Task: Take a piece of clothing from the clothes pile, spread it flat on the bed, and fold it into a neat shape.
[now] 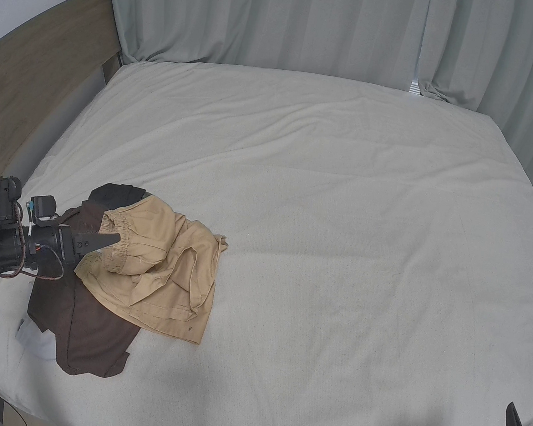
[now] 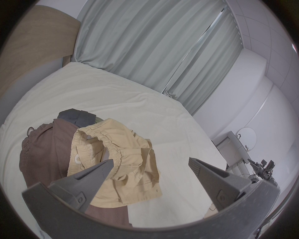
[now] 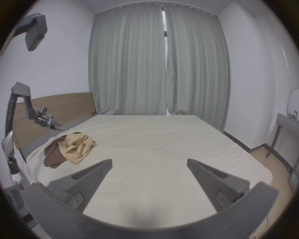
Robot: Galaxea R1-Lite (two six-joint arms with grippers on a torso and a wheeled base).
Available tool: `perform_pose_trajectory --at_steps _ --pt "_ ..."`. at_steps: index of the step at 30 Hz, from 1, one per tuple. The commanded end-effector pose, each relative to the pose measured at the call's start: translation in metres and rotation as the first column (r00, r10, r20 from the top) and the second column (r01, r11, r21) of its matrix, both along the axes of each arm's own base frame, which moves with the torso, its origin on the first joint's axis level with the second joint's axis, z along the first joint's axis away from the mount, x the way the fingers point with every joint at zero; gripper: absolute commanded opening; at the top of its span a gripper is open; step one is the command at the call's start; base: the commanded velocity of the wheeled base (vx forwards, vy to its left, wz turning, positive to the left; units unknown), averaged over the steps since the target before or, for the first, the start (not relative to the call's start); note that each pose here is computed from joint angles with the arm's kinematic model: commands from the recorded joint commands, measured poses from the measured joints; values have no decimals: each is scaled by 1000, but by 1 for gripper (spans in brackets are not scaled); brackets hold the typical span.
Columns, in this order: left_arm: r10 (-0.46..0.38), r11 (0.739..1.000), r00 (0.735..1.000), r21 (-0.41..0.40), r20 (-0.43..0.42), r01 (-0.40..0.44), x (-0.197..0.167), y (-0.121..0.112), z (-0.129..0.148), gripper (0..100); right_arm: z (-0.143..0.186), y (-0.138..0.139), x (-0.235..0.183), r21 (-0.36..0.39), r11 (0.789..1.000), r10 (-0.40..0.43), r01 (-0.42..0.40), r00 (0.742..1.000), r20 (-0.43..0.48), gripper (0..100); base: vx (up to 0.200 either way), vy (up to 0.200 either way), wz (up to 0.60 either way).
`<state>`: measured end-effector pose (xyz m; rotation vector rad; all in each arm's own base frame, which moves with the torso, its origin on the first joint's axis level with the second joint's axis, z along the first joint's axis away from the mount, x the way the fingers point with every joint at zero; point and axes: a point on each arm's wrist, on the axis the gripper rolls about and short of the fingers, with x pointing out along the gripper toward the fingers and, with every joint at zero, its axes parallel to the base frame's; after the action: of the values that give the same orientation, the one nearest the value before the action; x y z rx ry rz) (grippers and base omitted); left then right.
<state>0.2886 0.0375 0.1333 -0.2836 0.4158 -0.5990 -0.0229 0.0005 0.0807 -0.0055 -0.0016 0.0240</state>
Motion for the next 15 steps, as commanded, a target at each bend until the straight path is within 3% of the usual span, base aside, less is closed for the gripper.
perform_pose_trajectory --at_steps 1,15 --pt "-1 1000 999 -9 -44 1 17 3 -17 100 -5 0 0 -1 1000 1 -1 1000 -1 100 0 0 0" --pt "1 1000 998 -10 -68 -2 44 6 -38 100 -5 0 0 -1 1000 2 -2 1000 -1 100 0 0 0"
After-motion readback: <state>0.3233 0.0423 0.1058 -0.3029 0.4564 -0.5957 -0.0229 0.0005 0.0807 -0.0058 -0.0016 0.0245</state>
